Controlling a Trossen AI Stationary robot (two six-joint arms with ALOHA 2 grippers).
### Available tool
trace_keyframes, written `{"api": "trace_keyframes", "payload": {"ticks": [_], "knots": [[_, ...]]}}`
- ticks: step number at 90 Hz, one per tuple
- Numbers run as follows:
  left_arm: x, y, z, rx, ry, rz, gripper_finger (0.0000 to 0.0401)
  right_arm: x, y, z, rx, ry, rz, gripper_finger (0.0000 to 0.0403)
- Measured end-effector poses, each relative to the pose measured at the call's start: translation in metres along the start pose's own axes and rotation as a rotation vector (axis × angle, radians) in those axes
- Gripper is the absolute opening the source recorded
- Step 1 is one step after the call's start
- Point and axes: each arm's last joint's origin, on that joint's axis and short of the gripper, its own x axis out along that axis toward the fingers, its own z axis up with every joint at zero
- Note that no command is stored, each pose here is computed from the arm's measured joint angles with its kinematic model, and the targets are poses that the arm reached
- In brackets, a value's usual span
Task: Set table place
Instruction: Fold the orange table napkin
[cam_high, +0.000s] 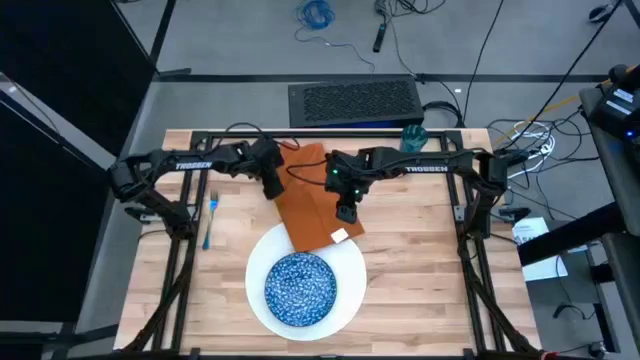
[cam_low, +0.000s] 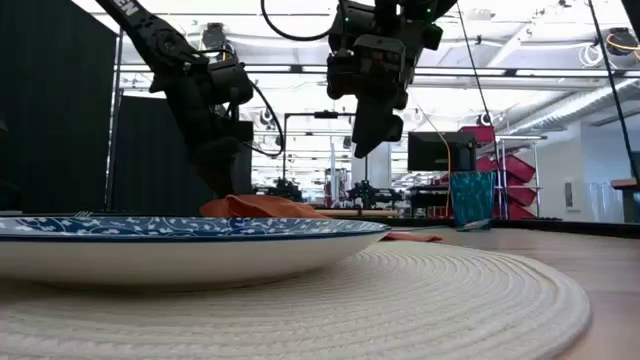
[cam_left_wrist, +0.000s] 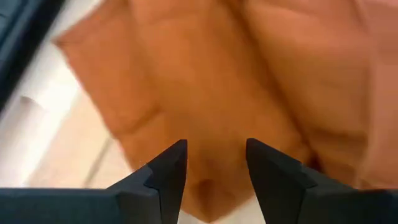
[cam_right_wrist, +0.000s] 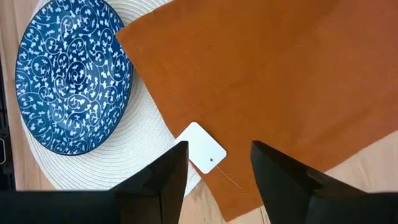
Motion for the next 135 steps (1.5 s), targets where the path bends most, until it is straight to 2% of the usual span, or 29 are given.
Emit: {"api": "trace_keyframes", "payload": {"ticks": [22,47,53,61,71,81,93,103,111,135], "knots": [[0.004,0.0,-0.001,-0.003,0.014,-0.001,0.015,0.0,0.0,0.0,0.0,0.0,0.0,0.016],[0.026,0.001,-0.007,0.004,0.093,-0.008,0.015,0.0,0.0,-0.001,0.001,0.006,-0.001,0.0161],[0.028,0.002,-0.008,0.02,0.105,0.02,0.0145,0.0,0.0,-0.001,-0.002,0.006,-0.001,0.0161],[0.029,0.003,-0.008,0.043,0.115,0.062,0.0111,0.0,0.0,-0.001,-0.005,0.006,-0.001,0.0161],[0.029,0.004,-0.007,0.061,0.105,0.084,0.0025,0.0,0.0,-0.001,-0.005,0.006,-0.001,0.0161],[0.029,0.006,-0.005,0.12,0.099,0.155,0.0005,0.0,0.0,0.0,-0.006,0.004,-0.001,0.016],[0.028,0.006,-0.005,0.175,0.117,0.218,0.0,0.0,0.0,0.0,-0.006,0.004,-0.002,0.016],[0.027,0.012,-0.006,0.209,0.146,0.333,0.0,0.0,0.0,0.0,-0.007,0.003,-0.002,0.016],[0.025,0.019,-0.005,0.202,0.152,0.428,0.0,-0.001,-0.001,0.0,-0.01,-0.005,-0.003,0.016],[0.023,0.034,-0.001,0.147,0.119,0.556,0.0,-0.001,-0.001,0.001,-0.011,-0.007,-0.003,0.016]]}}
